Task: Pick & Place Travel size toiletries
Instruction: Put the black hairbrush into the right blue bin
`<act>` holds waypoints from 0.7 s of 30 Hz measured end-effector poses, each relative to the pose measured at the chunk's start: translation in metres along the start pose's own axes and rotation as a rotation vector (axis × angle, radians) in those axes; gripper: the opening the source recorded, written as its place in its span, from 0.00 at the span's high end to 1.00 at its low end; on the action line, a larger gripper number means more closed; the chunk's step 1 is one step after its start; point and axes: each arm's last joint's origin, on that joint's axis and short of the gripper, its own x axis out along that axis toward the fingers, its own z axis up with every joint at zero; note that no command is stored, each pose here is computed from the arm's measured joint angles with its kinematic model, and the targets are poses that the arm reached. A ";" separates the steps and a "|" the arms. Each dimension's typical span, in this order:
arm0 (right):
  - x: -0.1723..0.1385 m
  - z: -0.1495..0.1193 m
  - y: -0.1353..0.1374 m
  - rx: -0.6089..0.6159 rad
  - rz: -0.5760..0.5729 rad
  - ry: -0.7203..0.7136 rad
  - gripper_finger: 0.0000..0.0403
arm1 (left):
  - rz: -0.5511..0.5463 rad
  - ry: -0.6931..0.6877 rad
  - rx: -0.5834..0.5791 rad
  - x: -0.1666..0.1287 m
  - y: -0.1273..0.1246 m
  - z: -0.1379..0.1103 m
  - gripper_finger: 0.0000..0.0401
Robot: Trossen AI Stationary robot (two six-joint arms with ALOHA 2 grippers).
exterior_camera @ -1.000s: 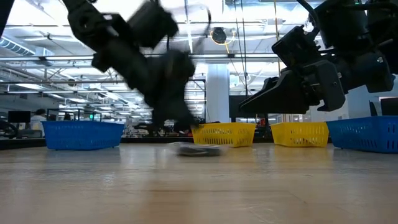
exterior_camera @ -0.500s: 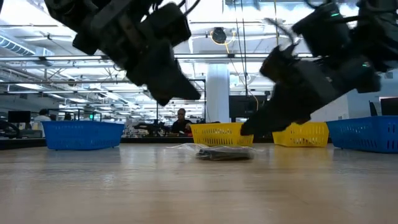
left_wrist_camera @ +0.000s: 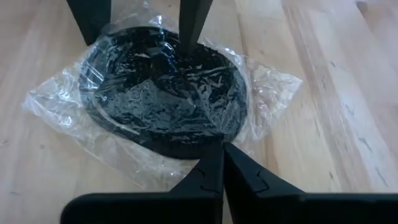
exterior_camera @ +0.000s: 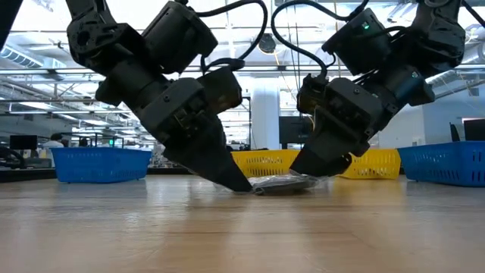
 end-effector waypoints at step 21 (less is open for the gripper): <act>-0.001 0.000 0.002 -0.119 0.033 0.010 0.97 | -0.008 -0.078 0.001 -0.023 -0.007 0.021 1.00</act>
